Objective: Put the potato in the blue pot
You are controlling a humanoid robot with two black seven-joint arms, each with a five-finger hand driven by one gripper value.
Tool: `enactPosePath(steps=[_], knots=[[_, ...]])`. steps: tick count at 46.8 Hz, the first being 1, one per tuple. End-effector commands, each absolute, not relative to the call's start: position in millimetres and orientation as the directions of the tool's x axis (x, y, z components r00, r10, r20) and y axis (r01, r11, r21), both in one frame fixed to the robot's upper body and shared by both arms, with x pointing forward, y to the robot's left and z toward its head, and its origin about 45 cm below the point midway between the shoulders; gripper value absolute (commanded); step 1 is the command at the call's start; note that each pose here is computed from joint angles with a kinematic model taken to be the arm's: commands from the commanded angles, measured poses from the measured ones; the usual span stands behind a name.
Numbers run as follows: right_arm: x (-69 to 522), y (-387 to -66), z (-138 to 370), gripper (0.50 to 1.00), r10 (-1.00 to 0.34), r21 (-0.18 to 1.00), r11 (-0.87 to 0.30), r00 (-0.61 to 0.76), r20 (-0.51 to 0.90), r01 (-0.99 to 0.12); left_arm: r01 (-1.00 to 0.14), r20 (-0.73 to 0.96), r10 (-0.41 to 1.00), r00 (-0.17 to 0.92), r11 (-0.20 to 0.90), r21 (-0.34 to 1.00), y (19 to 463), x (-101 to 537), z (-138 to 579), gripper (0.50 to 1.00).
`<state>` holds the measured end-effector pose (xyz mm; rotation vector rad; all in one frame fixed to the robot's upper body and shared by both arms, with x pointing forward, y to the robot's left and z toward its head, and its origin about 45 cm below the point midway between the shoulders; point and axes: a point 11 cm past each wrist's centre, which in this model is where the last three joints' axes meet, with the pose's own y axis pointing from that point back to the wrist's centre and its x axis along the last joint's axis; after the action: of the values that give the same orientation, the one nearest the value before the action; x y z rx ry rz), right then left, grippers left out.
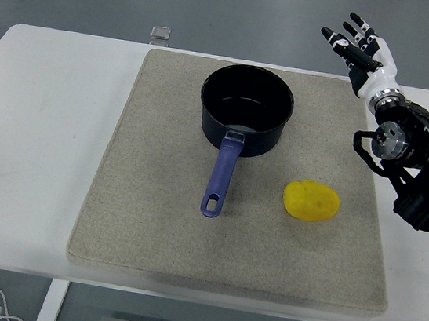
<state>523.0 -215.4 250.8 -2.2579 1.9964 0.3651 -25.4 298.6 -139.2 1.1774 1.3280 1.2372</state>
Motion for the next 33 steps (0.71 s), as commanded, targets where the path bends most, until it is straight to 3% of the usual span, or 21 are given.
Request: enactPosePath(steps=[1,23,33], knots=[[523.0,-215.1,251.1,0.926,-0.963,0.077,-0.133,0.11,-0.248,-0.988,0.046,-0.027,0.995,-0.097,0.032,0.998,297.6,-25.3,-139.2,0.994],[518.7,-214.7,252.0,0.926,-0.953,0.053,-0.176,0.157,-0.259,-0.983,0.044,-0.023,0.995,-0.1,0.027,0.999,299.2,-24.4,-139.2,0.994],[503.4,-246.4,252.4,0.926,-0.951,0.03,-0.212,0.199,-0.237,-0.977,0.044,-0.023,0.995,-0.1,0.027,0.999,299.2,-24.4,-139.2,0.994]])
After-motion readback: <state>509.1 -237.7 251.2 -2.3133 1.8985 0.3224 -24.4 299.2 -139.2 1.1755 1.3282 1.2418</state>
